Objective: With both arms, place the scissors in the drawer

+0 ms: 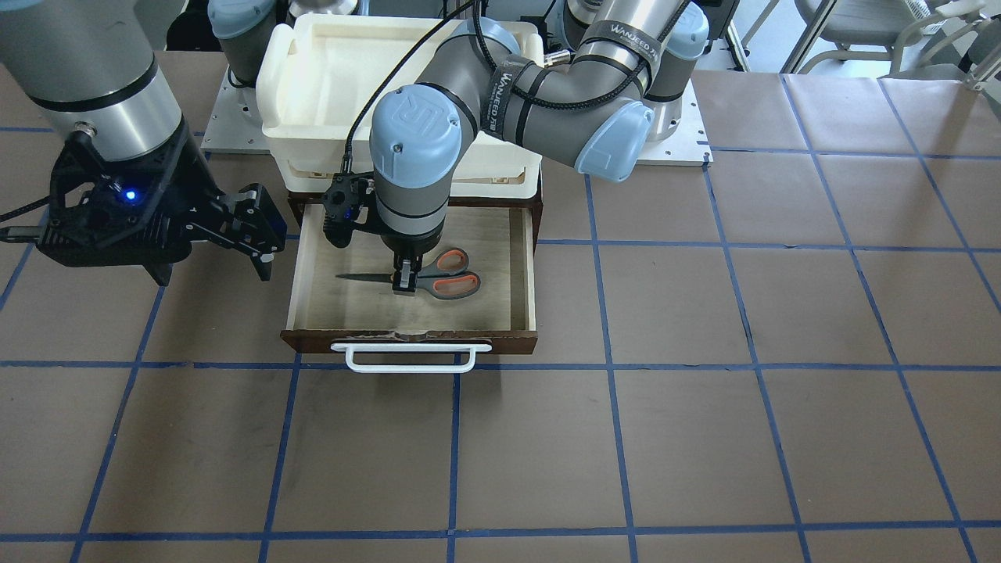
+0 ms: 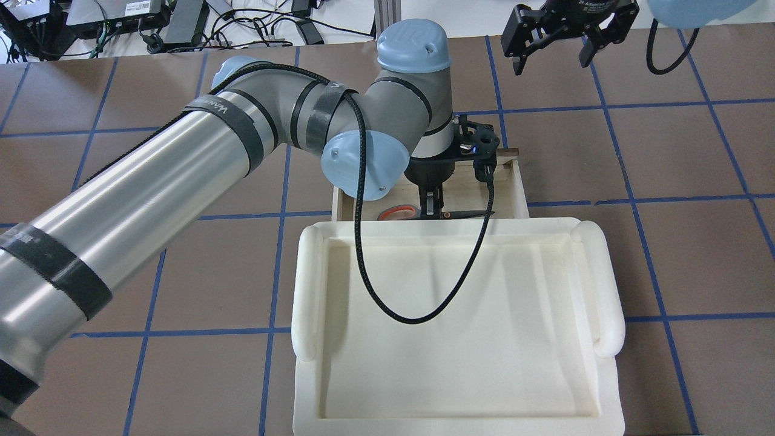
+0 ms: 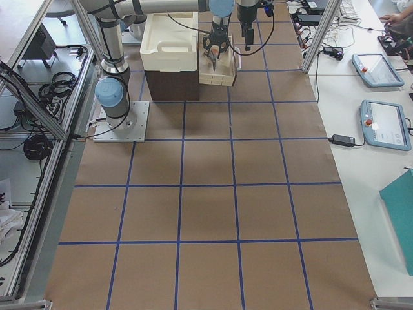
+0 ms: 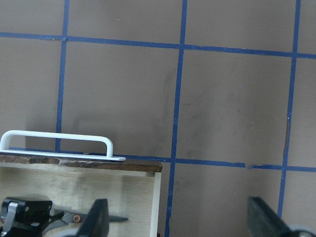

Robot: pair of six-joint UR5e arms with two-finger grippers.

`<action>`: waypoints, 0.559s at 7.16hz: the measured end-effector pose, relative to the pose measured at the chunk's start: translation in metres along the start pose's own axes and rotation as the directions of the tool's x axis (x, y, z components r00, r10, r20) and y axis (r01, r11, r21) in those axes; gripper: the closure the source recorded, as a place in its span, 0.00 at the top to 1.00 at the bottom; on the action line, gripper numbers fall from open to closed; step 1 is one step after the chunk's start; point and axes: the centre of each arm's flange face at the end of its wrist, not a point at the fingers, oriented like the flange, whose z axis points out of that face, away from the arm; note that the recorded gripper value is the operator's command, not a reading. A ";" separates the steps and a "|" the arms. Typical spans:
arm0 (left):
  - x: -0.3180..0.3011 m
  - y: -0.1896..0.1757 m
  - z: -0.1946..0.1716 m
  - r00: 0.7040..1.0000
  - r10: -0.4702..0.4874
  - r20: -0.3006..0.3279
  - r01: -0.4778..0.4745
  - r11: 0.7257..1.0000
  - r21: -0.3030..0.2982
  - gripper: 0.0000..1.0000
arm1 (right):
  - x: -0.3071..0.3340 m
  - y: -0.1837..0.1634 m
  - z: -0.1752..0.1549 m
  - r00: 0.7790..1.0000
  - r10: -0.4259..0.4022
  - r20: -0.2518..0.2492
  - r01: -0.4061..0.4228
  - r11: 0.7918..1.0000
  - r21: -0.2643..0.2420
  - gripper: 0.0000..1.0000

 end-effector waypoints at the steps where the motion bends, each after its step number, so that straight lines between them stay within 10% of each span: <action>1: 0.001 0.000 -0.003 1.000 0.000 0.005 0.000 1.000 0.000 1.00 | -0.001 0.003 0.000 1.000 0.001 0.002 -0.001 1.000 -0.018 1.00; 4: 0.009 0.007 -0.039 0.990 -0.125 0.062 0.124 0.992 0.017 1.00 | -0.004 0.009 -0.002 0.999 0.043 0.016 -0.042 0.998 -0.046 1.00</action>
